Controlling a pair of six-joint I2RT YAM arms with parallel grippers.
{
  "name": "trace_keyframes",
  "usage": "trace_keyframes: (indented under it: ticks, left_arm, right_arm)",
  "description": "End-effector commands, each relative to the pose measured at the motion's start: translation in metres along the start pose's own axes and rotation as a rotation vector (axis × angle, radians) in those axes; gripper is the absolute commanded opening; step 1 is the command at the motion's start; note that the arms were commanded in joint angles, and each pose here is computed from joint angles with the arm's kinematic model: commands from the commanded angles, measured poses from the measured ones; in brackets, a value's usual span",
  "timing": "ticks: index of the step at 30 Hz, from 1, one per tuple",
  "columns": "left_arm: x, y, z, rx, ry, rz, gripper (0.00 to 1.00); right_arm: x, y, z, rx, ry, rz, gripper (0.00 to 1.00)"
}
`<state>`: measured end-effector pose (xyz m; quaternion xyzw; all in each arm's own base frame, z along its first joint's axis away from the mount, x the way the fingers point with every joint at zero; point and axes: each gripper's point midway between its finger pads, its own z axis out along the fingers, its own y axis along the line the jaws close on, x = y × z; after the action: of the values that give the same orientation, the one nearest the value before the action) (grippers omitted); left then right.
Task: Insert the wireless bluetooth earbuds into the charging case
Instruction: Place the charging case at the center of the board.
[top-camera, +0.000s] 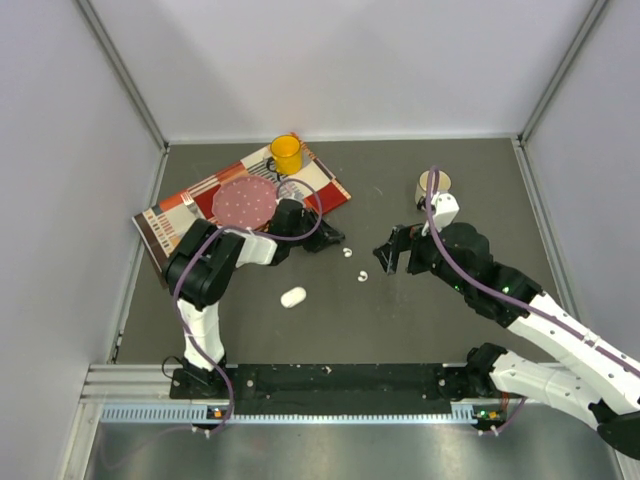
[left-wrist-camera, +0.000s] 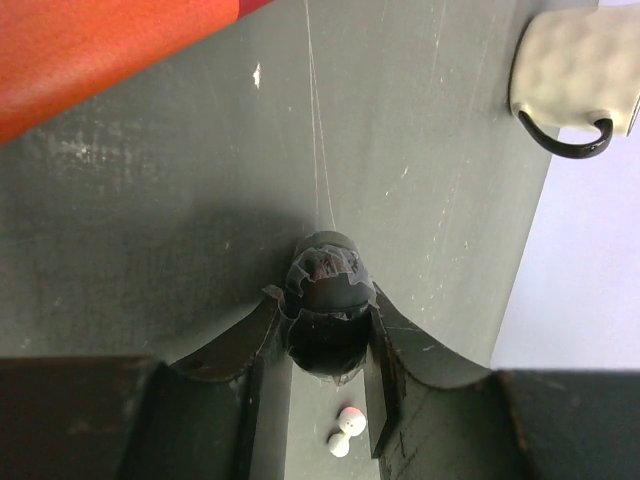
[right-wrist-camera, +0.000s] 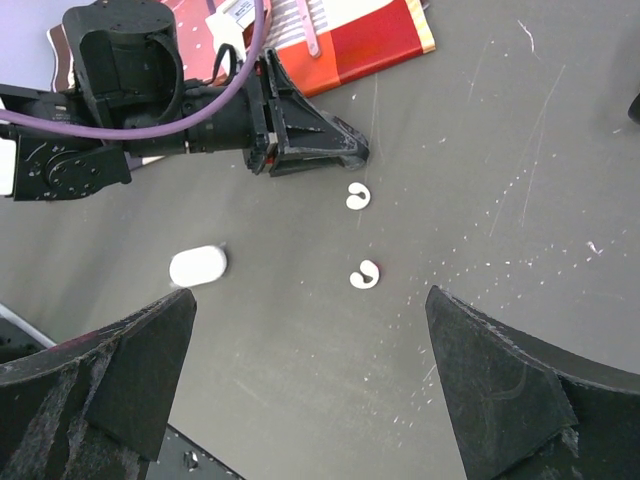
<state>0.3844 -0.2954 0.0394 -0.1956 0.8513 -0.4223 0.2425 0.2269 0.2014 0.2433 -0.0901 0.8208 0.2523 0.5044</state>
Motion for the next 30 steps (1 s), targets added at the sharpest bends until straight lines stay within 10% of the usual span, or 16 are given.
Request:
trace_keyframes:
  ticks: [1,10,30]
  left_arm:
    - [-0.004,0.0,-0.002,-0.009,-0.015,0.005,0.24]
    - [-0.01,0.007,-0.009,-0.074,-0.032,0.062,0.45]
    - [-0.034,-0.006,-0.067,-0.183,-0.161,0.208,0.49]
  right_arm:
    - [-0.02,0.007,-0.006,-0.022,-0.041,0.024,0.99]
    - [-0.021,0.009,-0.007,-0.03,-0.038,0.025,0.99]
    - [-0.018,0.012,-0.007,-0.04,-0.023,0.073,0.99]
